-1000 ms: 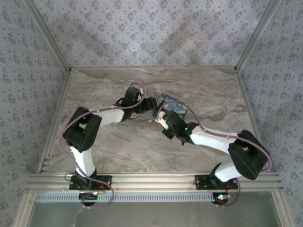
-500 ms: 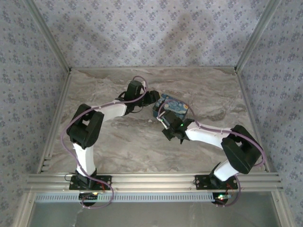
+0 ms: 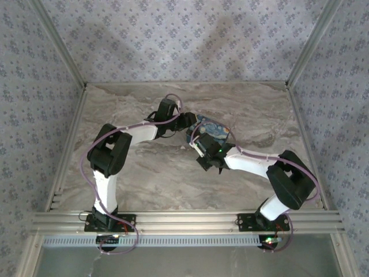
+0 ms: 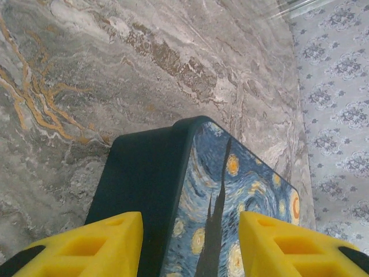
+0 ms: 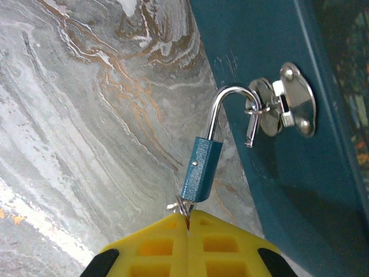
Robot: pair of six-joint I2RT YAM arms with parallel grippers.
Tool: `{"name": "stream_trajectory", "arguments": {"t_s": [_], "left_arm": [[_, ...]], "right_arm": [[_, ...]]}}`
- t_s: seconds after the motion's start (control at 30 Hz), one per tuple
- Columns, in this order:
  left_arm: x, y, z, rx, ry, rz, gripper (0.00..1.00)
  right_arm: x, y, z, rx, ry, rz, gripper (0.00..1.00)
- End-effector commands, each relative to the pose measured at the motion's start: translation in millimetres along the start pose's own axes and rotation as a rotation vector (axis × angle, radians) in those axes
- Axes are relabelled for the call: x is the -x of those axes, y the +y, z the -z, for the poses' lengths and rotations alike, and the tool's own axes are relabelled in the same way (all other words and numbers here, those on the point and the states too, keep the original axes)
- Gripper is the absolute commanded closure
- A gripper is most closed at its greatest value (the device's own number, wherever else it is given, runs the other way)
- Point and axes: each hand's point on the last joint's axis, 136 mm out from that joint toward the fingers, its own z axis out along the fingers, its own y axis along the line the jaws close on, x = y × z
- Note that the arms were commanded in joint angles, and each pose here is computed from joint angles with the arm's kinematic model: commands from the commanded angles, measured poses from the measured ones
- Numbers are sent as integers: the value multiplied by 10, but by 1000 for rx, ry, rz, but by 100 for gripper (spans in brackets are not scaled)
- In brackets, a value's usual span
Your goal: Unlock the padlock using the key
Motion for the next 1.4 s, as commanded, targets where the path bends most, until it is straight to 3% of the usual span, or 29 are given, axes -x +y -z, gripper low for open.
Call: {"name": "stream_trajectory", "arguments": {"t_s": [0.0,0.33,0.63,0.87,1.37], "left_arm": [[-10,-144,-40,-35,23,-24,54],[-73,-173,-57,-37,34,-27,54],[-59,-138,3,-27,20,-27,54],[-48,-112,51,-21,4,-21,54],[136,32,675,13,-124,-9,52]], "right_arm": [[222,-72,11,-51,-59,95,100],[568,-74,107,-61,-180,202,100],[584,113,274,8,-265,203,100],[467,133,284,2,-243,187,100],[404,193,717,4,-331,86,100]]}}
